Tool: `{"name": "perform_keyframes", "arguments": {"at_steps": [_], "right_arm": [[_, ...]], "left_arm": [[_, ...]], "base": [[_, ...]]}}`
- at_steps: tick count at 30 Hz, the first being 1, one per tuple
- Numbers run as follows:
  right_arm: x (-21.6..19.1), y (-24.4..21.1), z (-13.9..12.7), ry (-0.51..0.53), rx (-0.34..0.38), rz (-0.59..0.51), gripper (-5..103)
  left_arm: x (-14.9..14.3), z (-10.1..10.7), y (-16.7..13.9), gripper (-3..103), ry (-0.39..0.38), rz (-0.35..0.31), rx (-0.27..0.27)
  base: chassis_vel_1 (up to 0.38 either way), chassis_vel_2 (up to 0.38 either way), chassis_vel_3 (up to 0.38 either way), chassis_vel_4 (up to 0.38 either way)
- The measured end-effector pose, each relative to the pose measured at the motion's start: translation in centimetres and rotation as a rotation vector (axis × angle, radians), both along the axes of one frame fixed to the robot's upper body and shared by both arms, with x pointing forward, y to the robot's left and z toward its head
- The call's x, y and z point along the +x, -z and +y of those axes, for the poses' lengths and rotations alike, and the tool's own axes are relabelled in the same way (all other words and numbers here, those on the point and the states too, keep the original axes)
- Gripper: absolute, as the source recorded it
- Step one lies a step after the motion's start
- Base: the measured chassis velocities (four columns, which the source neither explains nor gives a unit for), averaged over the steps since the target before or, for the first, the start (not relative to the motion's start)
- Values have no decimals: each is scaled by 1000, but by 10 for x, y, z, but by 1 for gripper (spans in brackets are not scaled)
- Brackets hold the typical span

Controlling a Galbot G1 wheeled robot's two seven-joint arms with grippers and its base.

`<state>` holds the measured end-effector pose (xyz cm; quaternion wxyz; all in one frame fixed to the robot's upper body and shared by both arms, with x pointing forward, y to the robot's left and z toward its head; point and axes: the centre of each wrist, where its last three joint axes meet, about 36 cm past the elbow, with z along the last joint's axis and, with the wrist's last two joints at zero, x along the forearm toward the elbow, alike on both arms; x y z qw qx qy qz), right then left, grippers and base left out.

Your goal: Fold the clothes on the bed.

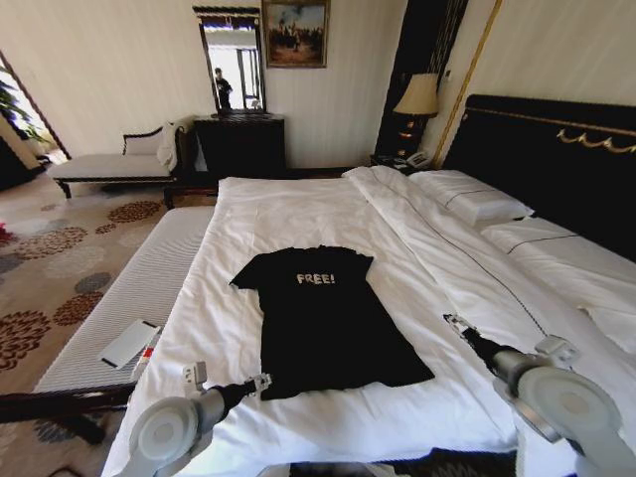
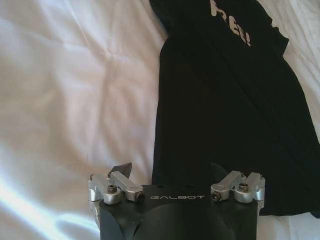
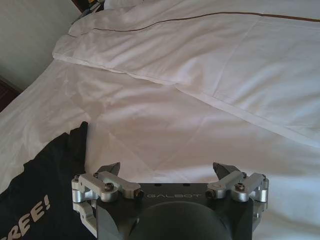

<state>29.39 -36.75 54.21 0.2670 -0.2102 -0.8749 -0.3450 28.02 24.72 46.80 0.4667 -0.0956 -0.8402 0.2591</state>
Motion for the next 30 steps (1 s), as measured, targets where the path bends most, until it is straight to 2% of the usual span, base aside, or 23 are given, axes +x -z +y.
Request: {"name": "perform_keyframes", "arguments": {"at_steps": [5,9,11,15,17,20,21,24,26,28,30], "right_arm": [[-1,1,1,1,-1,3,100],[-3,2,0,6,-2,7,100],[-3,2,0,7,-3,8,100],[-4,1,0,8,-4,7,100],[-4,1,0,8,-4,6,100],[-4,0,1,7,-3,2,100],[-4,0,1,7,-3,2,100],[-3,0,1,4,-2,-1,100],[-3,0,2,4,-2,-2,100],[-3,0,1,4,-4,-2,100],[-3,-1,1,4,-5,-2,100]], "left_arm": [[0,-2,5,83,3,3,6],[-1,-2,9,63,13,3,26],[-2,-2,8,63,15,1,30],[-3,8,2,42,13,-7,79],[-4,10,1,42,12,-7,86],[-8,18,-9,26,7,-2,115],[-8,18,-9,26,7,-2,115],[-10,18,-12,10,4,7,108],[-11,17,-10,10,2,11,101],[-11,14,-4,2,-3,26,88],[-12,12,-2,1,-4,31,84]], "base": [[0,0,0,0],[0,0,0,0],[0,0,0,0],[0,0,0,0],[0,0,0,0],[0,0,0,0],[0,0,0,0],[0,0,0,0],[0,0,0,0],[0,0,0,0],[0,0,0,0]]}}
